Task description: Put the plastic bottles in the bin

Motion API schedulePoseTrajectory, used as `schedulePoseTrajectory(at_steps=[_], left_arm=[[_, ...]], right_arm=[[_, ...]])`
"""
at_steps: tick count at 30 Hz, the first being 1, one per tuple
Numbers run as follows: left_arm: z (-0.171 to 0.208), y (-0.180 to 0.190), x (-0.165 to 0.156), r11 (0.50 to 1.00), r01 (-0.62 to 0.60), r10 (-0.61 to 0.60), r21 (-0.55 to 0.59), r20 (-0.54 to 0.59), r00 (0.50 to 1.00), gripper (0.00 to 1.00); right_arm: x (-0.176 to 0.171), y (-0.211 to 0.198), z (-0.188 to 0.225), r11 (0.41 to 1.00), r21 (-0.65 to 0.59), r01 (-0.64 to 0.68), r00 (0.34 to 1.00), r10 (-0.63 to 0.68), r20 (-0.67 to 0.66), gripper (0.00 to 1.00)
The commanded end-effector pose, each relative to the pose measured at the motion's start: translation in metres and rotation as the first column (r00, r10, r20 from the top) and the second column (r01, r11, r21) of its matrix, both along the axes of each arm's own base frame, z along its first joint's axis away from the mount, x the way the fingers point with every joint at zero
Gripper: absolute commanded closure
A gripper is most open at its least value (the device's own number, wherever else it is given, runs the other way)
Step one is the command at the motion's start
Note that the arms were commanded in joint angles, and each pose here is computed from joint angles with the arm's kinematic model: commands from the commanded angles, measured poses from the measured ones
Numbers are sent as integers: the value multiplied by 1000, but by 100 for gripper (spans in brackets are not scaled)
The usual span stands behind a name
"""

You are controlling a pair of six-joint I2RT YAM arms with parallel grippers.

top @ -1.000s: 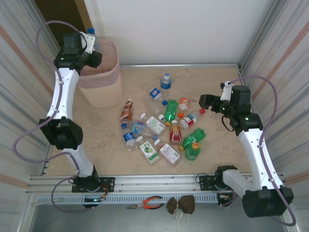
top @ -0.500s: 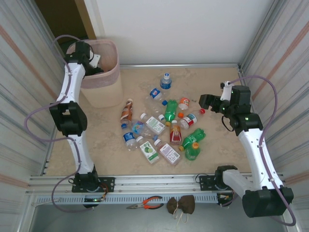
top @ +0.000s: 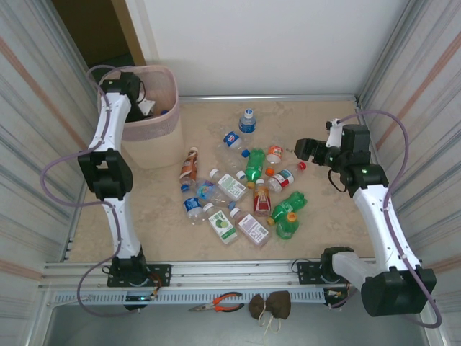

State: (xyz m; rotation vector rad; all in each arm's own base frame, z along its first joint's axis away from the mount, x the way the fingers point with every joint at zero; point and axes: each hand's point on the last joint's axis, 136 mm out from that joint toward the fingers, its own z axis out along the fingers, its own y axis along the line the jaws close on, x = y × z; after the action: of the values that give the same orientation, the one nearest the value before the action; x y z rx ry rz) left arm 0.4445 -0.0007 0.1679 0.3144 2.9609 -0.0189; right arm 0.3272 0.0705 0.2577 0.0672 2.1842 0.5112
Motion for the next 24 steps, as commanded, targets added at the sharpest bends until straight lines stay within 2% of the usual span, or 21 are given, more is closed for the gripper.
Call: schedulePoseTrajectory(at_steps=[1, 3, 6, 11, 14, 24], left_arm=[[10, 7, -20, 999, -11, 12, 42, -29, 1000, 57], [7, 11, -16, 998, -22, 23, 62, -21, 1000, 54], [2, 13, -13, 997, -39, 41, 69, -21, 999, 41], [0, -2, -8, 999, -36, 36, -15, 1, 999, 31], [18, -6, -7, 999, -31, 33, -32, 61, 998, 27], [78, -18, -9, 996, 0, 23, -95, 244, 970, 25]], right_arm=[[4, 5, -2, 1000, 25, -10, 1000, 9, 7, 10], [6, 5, -4, 1000, 29, -9, 1000, 9, 4, 10], [6, 6, -4, 999, 31, -11, 1000, 11, 2, 10], [2, 10, -3, 999, 3, -41, 999, 41, 7, 10], [0, 8, -4, 999, -14, -34, 999, 34, -4, 10], [-2, 13, -8, 997, -33, -65, 998, 65, -13, 10]])
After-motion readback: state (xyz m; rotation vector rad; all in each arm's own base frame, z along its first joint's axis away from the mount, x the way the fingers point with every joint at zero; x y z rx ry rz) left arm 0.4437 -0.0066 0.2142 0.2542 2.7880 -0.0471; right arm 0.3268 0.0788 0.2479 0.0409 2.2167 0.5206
